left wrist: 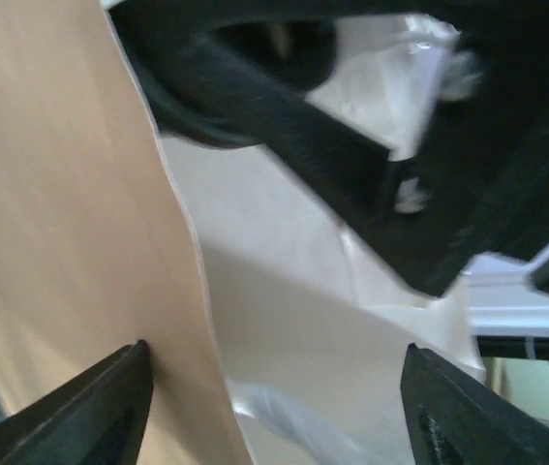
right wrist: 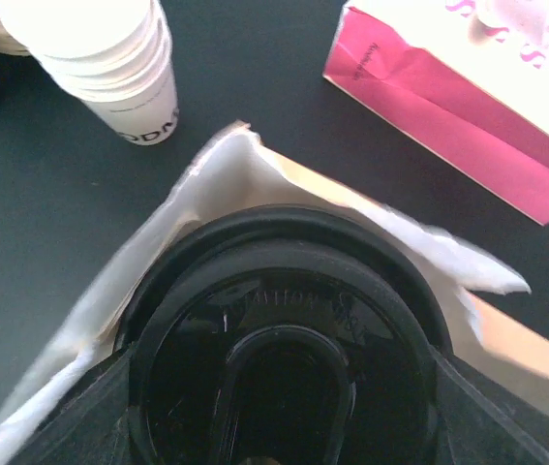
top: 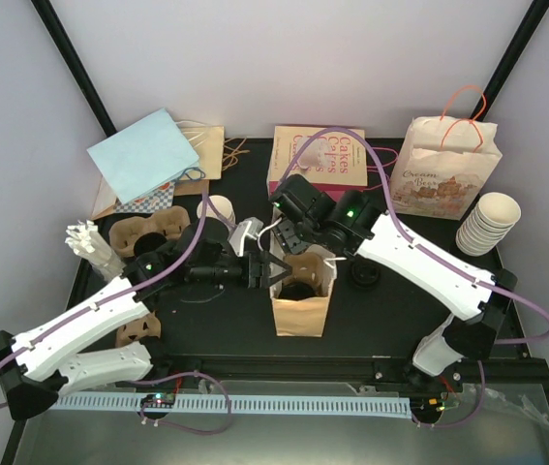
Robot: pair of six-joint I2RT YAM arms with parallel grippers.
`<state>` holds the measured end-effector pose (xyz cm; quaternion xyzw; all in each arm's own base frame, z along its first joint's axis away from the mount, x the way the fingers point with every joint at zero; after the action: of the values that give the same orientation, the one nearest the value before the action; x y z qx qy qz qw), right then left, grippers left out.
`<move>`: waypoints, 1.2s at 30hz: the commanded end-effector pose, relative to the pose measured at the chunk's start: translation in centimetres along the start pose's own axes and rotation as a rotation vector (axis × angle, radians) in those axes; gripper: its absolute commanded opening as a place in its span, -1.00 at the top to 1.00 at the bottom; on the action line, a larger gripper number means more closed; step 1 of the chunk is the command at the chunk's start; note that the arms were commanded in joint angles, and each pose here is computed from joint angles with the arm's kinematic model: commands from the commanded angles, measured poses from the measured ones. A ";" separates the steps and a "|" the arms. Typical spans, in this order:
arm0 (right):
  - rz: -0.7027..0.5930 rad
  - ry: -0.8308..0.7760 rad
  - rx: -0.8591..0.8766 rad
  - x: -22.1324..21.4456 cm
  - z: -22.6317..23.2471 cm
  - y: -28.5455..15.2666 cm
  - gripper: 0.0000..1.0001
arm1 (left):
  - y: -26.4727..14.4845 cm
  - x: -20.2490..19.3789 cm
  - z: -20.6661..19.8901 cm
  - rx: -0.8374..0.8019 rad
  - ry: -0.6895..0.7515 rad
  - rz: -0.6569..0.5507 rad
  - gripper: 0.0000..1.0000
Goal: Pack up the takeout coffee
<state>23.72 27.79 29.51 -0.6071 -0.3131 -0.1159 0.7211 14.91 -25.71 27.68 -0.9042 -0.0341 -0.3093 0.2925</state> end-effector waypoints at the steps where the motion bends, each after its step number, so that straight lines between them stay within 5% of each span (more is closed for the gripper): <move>1: -0.019 -0.030 0.126 0.6 1.1 -1.8 -0.29 | -0.2 1.8 -4.4 -0.193 0.015 -0.084 -0.59; 7: 0.005 -0.035 0.222 0.4 2.1 -3.0 -0.30 | 0.9 2.5 -7.2 -0.285 0.049 -0.112 -0.97; 16: 0.058 -0.053 0.185 -0.4 1.5 -2.9 -0.29 | 0.7 2.0 -8.1 -0.247 0.119 -0.090 -0.98; 24: 0.062 -0.056 0.154 -1.9 -0.1 -3.4 -0.29 | -5.8 -1.6 -5.8 -0.099 0.187 0.005 -0.98; 30: 0.065 -0.056 0.162 -2.4 -0.3 -3.5 -0.29 | -12.2 -0.1 -3.8 0.100 0.241 -0.068 -0.94; 36: 0.077 -0.082 0.272 -3.7 0.7 -4.5 -0.29 | -11.8 2.6 0.1 0.267 0.272 -0.018 -0.56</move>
<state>19.51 26.12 30.19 -0.5570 -0.3174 -0.0361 0.7667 11.83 -17.24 39.14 -0.8397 -0.0988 -0.4367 0.3074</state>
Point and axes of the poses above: each gripper's point midway between its finger pads, its own y axis out along the fingers, its own z axis along the line the jaws close on, x = y × z, the point moved 3 cm from there along -y, back along the fingers, and after that the axes turned 15 degrees about y, right-handed, at the moved point
